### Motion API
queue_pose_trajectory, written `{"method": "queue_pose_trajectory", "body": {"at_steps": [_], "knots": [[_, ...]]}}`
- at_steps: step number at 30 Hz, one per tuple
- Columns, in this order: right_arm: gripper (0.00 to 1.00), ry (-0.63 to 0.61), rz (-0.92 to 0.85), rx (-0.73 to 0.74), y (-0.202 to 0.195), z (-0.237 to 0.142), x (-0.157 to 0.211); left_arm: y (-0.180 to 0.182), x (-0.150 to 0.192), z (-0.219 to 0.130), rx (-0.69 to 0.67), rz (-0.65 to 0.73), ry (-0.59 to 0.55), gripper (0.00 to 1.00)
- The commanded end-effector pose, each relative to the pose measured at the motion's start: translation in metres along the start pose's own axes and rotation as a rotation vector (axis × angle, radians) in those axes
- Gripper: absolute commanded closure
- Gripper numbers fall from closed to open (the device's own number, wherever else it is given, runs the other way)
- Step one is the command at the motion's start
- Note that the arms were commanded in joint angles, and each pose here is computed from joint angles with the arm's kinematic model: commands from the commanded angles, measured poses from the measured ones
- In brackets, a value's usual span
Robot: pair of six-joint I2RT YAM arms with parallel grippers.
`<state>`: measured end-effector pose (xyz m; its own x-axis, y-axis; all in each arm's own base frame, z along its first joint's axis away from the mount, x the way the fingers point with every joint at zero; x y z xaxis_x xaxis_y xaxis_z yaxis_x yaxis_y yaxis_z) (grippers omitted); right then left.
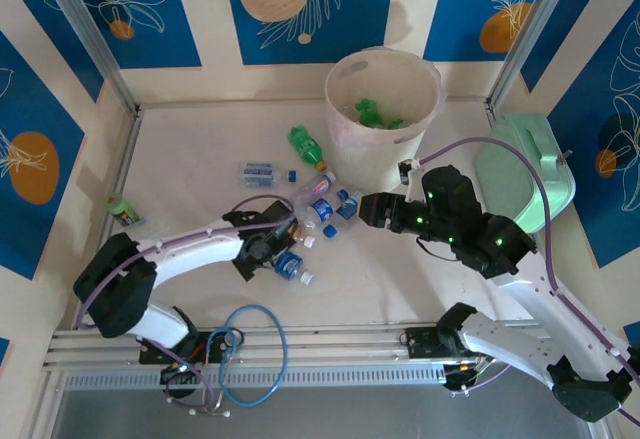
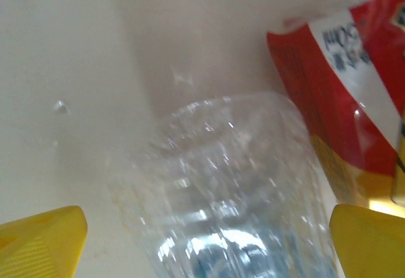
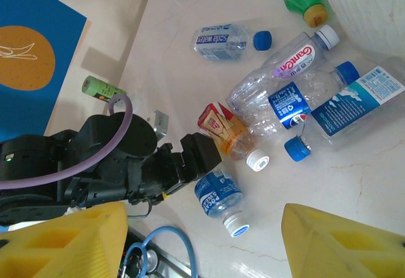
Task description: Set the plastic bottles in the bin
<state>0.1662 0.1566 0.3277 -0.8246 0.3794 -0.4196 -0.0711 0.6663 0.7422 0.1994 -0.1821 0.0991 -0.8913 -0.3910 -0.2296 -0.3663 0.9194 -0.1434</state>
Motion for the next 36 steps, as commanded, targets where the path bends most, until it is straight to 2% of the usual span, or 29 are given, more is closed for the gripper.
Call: {"method": "queue_pose_trajectory", "body": {"at_steps": [1, 7, 10, 15, 19, 23, 28, 34, 36], "knots": [[0.34, 0.009, 0.008, -0.003, 0.000, -0.002, 0.001, 0.004, -0.003, 0.008, -0.065, 0.066, 0.002, 0.04], [0.35, 0.003, 0.019, 0.003, -0.003, -0.004, 0.002, -0.004, 0.002, 0.030, -0.084, 0.111, 0.054, 0.14], [0.35, -0.001, 0.024, 0.009, -0.006, -0.006, 0.004, -0.008, 0.001, 0.035, -0.074, 0.122, 0.070, 0.24], [0.35, -0.002, 0.026, 0.013, -0.007, -0.009, 0.005, -0.010, -0.004, 0.022, -0.052, 0.137, 0.040, 0.37], [0.35, -0.003, 0.028, 0.004, -0.005, -0.008, 0.004, -0.009, -0.008, 0.006, -0.028, 0.141, 0.005, 0.43], [0.35, 0.011, 0.020, -0.016, -0.001, -0.006, 0.005, -0.007, -0.012, -0.016, 0.019, 0.134, -0.025, 0.45], [0.35, 0.052, -0.006, -0.066, 0.010, 0.000, 0.013, -0.010, -0.026, -0.067, 0.150, 0.139, -0.135, 0.48], [0.36, 0.198, -0.057, -0.232, 0.043, 0.021, 0.035, -0.026, -0.049, -0.138, 0.413, 0.163, -0.296, 0.48], [0.35, 0.254, -0.136, -0.307, 0.063, 0.024, 0.049, -0.036, -0.055, -0.157, 0.523, 0.175, -0.337, 0.49]]}}
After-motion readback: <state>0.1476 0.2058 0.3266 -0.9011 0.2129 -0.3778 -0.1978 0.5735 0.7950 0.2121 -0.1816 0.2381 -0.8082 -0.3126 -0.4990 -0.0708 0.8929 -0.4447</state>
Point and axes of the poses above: each hand's point on the last joint's axis, 136 mm out from that joint toward the fingers, its own z axis out along the fingers, its own y axis along the line the jaws close on, x = y × z, the point moved 6 cm from there along -z, back along the fingers, and after that the axes turned 15 degrees about z, right-handed, at the moved point
